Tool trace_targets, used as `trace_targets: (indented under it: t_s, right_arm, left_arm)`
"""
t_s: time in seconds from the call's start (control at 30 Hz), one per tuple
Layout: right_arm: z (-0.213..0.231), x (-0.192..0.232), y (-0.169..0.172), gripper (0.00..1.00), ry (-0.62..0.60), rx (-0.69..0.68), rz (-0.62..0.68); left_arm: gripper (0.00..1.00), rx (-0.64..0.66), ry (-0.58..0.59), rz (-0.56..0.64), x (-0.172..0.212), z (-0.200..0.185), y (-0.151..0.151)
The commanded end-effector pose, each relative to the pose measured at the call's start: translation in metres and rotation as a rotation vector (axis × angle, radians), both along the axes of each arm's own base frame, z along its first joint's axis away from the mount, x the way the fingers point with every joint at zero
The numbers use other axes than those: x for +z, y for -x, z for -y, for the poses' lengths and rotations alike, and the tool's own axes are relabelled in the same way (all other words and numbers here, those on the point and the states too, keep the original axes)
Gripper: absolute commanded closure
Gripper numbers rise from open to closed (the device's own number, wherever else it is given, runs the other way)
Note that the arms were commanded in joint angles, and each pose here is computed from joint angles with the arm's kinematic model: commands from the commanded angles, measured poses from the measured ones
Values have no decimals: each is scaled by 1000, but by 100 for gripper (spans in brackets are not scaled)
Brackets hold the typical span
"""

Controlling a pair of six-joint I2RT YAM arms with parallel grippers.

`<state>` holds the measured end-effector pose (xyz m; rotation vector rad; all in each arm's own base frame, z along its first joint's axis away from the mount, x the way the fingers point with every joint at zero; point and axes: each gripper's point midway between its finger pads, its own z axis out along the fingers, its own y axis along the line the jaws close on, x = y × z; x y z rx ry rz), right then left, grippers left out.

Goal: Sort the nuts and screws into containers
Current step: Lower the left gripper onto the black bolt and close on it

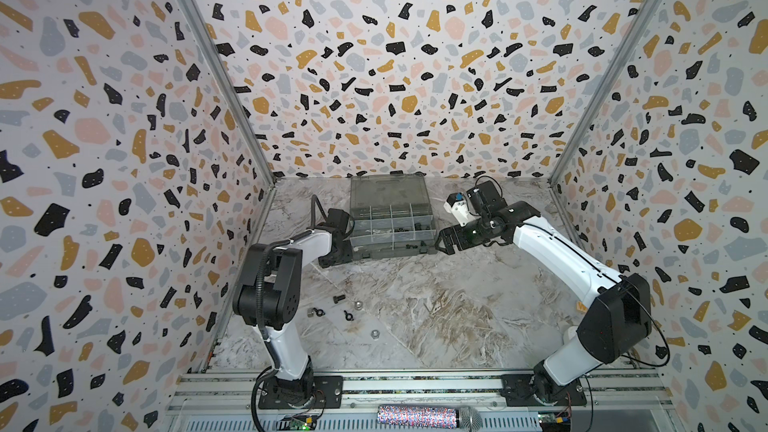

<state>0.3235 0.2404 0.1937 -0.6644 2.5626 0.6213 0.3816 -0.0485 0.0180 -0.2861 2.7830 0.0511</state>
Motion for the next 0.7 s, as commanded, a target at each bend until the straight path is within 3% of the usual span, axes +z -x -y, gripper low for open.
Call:
trace_targets:
  t_s: [0.0, 0.17, 0.37, 0.67]
  right_arm:
    - [1, 11, 3, 1, -2, 14, 12]
    - [2, 8, 1, 1, 8, 1, 4]
    - [1, 6, -1, 1, 4, -11, -7]
    - [-1, 12, -5, 1, -8, -22, 1]
  left_arm:
    - [48, -18, 2, -9, -3, 0, -4]
    - [55, -28, 13, -24, -7, 2, -1]
    - [73, -42, 7, -39, -6, 2, 2]
    - [75, -58, -22, -17, 20, -2, -1]
